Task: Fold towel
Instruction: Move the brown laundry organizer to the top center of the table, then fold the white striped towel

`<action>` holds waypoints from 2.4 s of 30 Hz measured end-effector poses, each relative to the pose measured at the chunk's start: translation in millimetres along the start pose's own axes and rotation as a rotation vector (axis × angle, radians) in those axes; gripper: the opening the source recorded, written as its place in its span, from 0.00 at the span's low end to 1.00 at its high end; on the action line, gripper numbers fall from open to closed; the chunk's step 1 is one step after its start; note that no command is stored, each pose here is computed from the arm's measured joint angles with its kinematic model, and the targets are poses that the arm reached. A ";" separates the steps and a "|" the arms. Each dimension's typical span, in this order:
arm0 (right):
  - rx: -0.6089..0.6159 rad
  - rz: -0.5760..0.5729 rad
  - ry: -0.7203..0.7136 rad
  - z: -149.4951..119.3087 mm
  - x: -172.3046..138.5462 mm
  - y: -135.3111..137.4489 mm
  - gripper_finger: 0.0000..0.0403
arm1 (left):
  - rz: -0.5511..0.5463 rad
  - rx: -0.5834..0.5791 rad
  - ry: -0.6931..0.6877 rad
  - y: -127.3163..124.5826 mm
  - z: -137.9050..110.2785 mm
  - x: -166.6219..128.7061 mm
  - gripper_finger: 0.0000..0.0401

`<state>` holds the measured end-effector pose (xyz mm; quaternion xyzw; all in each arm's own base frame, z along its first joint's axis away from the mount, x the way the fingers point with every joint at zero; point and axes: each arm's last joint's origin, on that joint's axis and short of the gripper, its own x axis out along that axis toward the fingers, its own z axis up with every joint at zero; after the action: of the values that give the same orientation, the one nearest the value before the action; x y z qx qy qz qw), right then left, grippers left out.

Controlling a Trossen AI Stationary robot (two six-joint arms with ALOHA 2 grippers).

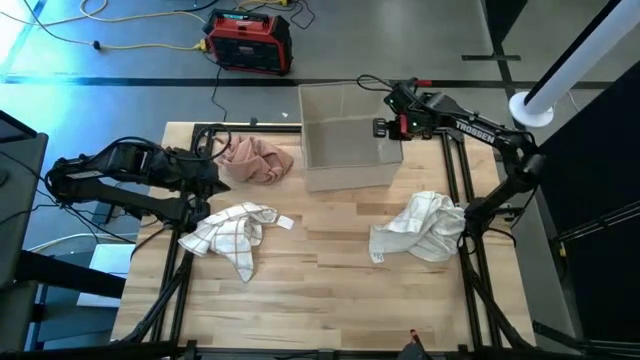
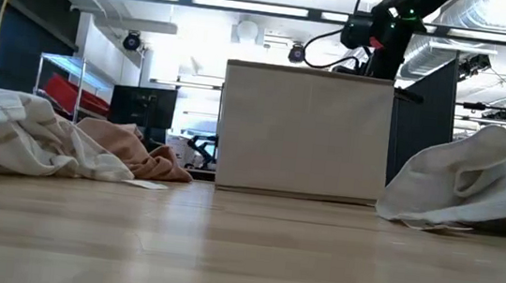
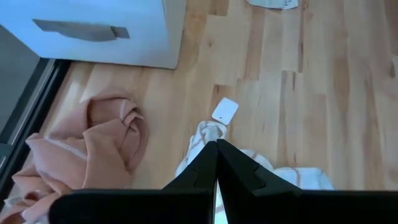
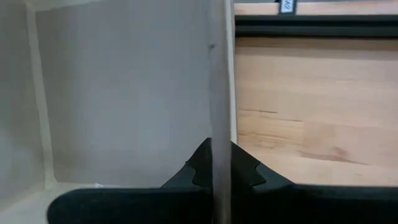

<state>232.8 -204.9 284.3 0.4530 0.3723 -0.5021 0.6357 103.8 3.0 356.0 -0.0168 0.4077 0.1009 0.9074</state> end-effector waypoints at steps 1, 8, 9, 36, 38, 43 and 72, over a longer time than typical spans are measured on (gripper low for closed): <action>0.008 -0.012 -0.006 0.0 0.0 -0.6 0.00 | 0.003 -0.010 -0.001 0.1 0.0 -0.1 0.00; 0.073 -0.040 -0.037 0.7 -0.1 -1.3 0.01 | 0.005 -0.048 -0.002 0.1 0.1 0.0 0.00; 0.083 -0.042 -0.040 0.9 -0.1 -1.4 0.02 | 0.005 -0.049 -0.002 0.1 0.1 0.0 0.00; -0.237 0.537 -0.384 -57.1 -166.5 -38.1 0.42 | 0.008 -0.073 0.000 -2.9 9.5 10.2 0.00; -0.339 0.584 -0.347 -74.4 -175.9 -40.8 0.42 | -0.007 -0.078 -0.015 -4.9 15.1 14.7 0.00; -0.677 0.689 -0.083 -122.8 -182.1 -38.9 0.42 | -0.073 -0.124 0.007 -11.3 26.5 29.8 0.00; -1.110 0.146 0.093 -279.4 -28.1 -57.1 0.37 | 0.020 -0.106 0.319 -65.5 38.7 115.8 0.00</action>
<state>165.8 64.0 211.5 0.0968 0.5762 -0.1648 0.7947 220.2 -37.1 292.3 -0.0763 0.5408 0.1271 0.8280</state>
